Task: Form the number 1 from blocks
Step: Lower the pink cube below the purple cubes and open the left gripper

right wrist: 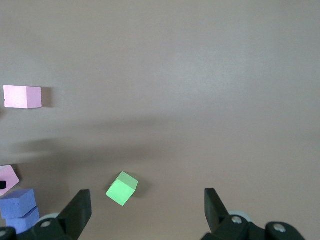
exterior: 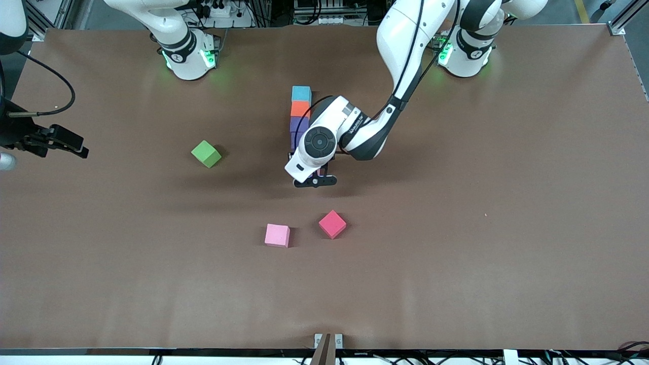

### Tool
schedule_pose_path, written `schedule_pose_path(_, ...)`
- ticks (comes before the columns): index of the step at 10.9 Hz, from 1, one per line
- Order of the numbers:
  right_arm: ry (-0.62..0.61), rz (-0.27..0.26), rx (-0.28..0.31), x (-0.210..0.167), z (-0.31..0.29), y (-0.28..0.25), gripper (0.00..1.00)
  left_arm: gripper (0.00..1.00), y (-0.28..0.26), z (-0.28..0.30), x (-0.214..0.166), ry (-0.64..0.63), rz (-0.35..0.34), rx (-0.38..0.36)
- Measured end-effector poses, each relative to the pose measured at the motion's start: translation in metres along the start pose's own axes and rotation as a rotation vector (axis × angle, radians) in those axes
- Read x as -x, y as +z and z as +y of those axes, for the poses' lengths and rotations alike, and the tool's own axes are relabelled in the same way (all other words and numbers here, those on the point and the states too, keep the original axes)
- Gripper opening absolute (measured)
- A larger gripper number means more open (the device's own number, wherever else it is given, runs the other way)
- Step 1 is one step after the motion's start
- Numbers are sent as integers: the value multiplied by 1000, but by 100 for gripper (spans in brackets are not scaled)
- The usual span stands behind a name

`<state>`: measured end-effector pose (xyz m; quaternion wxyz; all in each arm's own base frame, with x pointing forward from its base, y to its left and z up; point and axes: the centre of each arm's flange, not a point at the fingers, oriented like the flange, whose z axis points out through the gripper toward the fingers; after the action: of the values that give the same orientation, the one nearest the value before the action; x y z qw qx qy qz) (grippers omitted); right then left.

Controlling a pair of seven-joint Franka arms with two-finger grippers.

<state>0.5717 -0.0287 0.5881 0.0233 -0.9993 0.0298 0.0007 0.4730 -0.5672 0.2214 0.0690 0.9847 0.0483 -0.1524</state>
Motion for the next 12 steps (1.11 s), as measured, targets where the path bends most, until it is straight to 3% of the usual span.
schedule_pose_path(12, -2, -14, 2, -4, -2, 9, 100, 60, 20, 13, 13, 21, 11, 7)
